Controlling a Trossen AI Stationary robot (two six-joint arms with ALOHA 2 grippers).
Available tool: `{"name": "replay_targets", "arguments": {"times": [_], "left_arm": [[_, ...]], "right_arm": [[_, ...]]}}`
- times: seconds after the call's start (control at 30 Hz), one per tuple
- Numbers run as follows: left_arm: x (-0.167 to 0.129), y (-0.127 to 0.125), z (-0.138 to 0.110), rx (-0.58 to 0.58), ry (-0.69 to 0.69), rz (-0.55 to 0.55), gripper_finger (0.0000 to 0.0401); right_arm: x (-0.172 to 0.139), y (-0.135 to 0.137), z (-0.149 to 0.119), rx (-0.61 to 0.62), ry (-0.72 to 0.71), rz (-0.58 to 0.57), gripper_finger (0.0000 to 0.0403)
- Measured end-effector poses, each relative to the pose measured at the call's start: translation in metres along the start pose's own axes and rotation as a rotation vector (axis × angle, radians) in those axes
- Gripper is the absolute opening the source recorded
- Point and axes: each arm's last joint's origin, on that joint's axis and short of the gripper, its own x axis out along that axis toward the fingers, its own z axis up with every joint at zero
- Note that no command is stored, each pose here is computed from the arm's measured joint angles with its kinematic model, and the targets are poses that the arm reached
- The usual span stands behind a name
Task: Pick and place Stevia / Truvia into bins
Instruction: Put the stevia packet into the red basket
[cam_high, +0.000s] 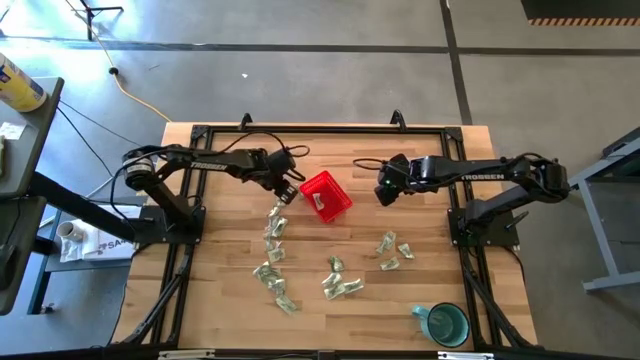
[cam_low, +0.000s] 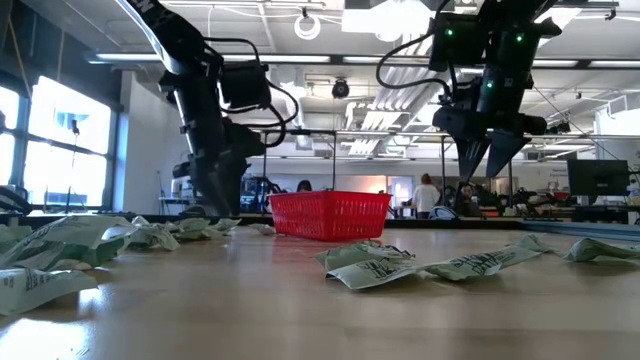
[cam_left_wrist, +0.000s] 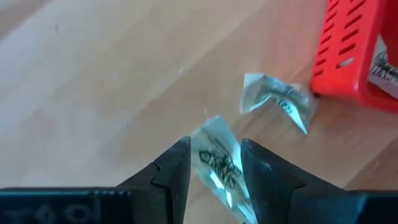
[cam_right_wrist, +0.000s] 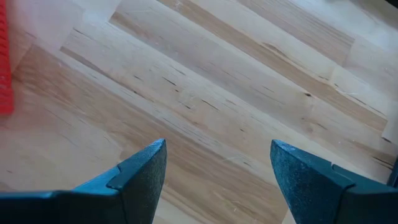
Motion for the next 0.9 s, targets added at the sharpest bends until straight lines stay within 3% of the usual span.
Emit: {"name": "replay_targets", "arguments": {"times": [0.33, 0.7, 0.9], "left_arm": [[0.0, 0.006, 0.005, 0.092, -0.036, 0.041, 0.0164], [0.002, 0.03, 0.016, 0.141, -0.01, -0.093, 0.0172], [0.004, 0.029, 0.014, 0.268, 0.011, -0.144, 0.0172]], "right_arm": [[0.0, 0.0, 0.0, 0.002, 0.004, 0.004, 0.0277], [0.0, 0.0, 0.0, 0.002, 0.008, 0.008, 0.0277], [0.0, 0.0, 0.0, 0.002, 0.008, 0.008, 0.0277]]}}
